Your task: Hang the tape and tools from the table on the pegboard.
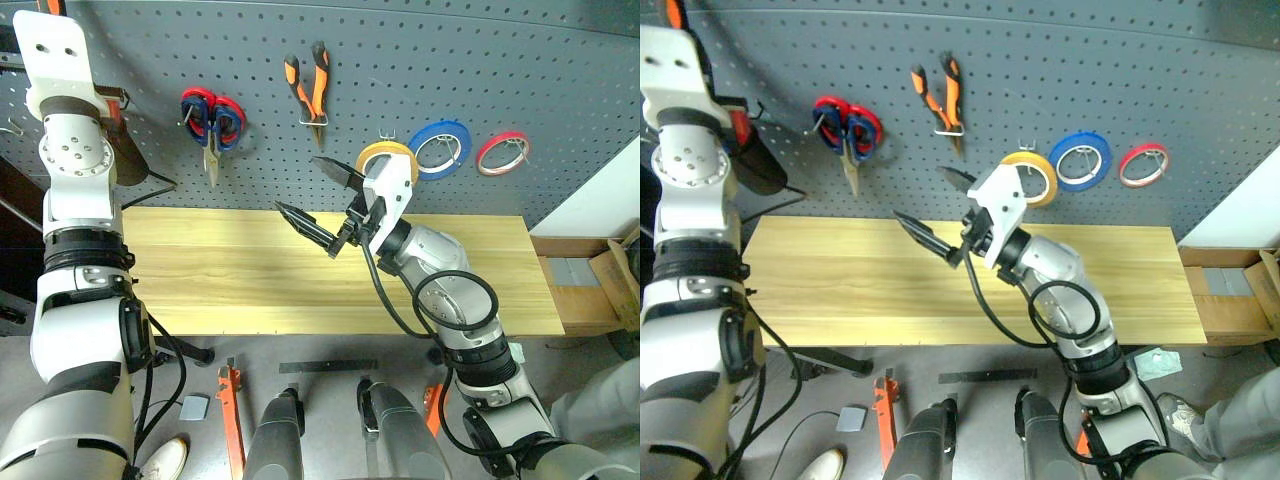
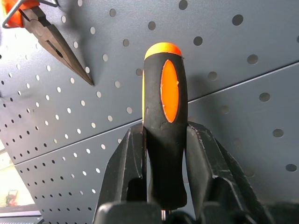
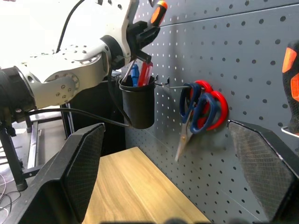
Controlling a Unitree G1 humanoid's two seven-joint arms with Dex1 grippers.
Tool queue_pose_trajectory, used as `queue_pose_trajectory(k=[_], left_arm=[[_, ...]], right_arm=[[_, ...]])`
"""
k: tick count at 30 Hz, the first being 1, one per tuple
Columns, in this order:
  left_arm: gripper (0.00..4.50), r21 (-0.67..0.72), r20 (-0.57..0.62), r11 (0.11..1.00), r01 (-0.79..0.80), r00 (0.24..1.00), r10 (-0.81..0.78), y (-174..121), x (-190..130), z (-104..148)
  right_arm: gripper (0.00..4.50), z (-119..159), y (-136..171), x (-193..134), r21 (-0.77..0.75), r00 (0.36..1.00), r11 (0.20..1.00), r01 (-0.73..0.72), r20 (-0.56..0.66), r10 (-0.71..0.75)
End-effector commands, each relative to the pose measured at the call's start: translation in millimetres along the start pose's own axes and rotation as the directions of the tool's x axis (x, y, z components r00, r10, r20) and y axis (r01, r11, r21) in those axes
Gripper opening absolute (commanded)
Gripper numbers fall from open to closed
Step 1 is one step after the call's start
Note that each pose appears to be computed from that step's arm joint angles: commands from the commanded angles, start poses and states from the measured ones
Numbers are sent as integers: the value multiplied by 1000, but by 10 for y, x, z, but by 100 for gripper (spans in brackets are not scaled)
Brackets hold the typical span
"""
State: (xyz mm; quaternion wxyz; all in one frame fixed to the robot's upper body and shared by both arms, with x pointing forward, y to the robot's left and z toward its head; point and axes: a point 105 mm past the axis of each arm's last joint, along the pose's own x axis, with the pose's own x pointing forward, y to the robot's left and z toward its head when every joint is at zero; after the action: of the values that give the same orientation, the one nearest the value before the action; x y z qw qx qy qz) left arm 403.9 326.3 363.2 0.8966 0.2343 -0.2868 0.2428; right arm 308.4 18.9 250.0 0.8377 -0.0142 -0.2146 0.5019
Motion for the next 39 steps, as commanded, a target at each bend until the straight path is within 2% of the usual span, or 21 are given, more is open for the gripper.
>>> queue_pose_trajectory(k=[1, 6, 14, 23, 29, 34, 39], left_arm=[[80, -2, 14, 999, -33, 999, 33, 97, 48, 61], [80, 9, 41, 998, -58, 997, 58, 207, 127, 174], [80, 24, 28, 998, -62, 998, 62, 233, 81, 89], [80, 3, -65, 997, -72, 995, 72, 233, -321, -173], [80, 11, -135, 998, -64, 989, 65, 258, -702, -173], [80, 20, -171, 997, -69, 983, 71, 298, -813, -169], [80, 14, -176, 998, -67, 982, 69, 268, -795, -141]], right_arm=[[450, 121, 18, -11, -19, 999, 1000, 3, 41, -2], [450, 122, 5, 5, -22, 999, 1000, 8, 45, -7], [450, 119, -9, 4, -27, 999, 1000, 9, 45, -8], [450, 97, -12, 11, -32, 999, 999, 5, 42, -3], [450, 73, -9, 30, -33, 999, 999, 0, 46, 1], [450, 56, -11, 38, -34, 999, 999, -3, 47, 4], [450, 56, -8, 32, -36, 999, 999, -7, 47, 8]])
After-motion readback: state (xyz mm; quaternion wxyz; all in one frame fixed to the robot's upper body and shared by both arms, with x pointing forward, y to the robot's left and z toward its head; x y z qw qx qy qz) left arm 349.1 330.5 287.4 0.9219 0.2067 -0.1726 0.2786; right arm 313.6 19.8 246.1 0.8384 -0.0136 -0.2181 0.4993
